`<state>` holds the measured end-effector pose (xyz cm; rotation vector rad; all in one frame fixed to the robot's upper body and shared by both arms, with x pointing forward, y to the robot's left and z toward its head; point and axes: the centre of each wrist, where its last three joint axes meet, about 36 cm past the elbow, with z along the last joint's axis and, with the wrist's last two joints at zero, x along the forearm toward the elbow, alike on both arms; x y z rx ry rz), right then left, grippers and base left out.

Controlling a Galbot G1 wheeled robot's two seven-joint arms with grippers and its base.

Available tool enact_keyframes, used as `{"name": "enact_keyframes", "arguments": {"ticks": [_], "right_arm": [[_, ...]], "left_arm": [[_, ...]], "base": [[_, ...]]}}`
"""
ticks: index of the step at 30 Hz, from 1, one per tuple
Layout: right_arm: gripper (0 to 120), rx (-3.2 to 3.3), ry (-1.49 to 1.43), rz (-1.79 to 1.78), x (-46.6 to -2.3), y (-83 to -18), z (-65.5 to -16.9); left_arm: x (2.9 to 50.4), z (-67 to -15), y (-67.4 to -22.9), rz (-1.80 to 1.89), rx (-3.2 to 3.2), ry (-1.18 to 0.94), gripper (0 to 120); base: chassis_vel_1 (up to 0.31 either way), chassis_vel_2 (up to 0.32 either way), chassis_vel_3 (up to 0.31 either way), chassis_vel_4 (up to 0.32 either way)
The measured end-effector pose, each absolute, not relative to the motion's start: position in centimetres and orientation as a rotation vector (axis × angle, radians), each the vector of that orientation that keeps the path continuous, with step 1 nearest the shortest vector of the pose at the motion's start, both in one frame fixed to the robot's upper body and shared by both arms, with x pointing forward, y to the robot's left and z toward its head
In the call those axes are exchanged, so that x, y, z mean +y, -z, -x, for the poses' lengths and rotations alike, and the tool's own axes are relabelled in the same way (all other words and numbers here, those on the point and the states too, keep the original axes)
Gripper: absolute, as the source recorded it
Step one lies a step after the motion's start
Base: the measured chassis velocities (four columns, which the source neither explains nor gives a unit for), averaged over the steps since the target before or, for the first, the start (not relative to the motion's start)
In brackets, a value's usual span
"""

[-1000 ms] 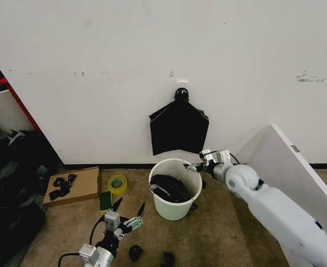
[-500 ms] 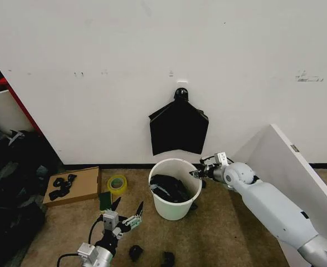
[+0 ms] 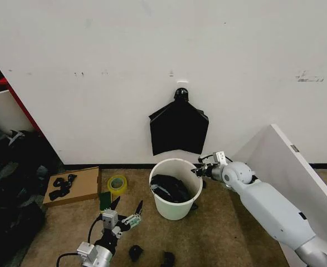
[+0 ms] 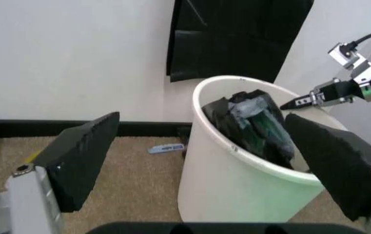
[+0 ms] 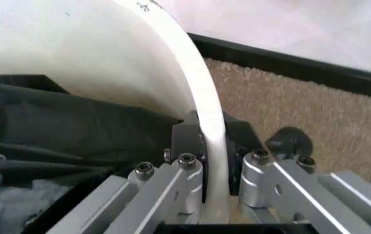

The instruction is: Place the garbage bag over the trash bin.

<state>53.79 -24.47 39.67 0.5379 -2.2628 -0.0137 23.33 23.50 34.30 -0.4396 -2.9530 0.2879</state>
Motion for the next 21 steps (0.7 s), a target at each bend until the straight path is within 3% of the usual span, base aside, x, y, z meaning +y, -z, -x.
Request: {"name": "enact_keyframes", "arguments": {"ticks": [8, 21], "right_arm": [[3, -2.331, 0.193, -0.325, -22.5, -41.8, -49.5], [3, -2.407, 0.577, 0.128, -15.4, -45.1, -41.4]], "left_arm": [[23.5, -23.6, -34.4, 0.434, -2.958, -0.301, 100], [24.4, -24.0, -34.7, 0.441, -2.959, -0.284, 100]], "base": [[0.0, 0.0, 0.0, 0.0], [0.0, 0.0, 0.0, 0.0]]}}
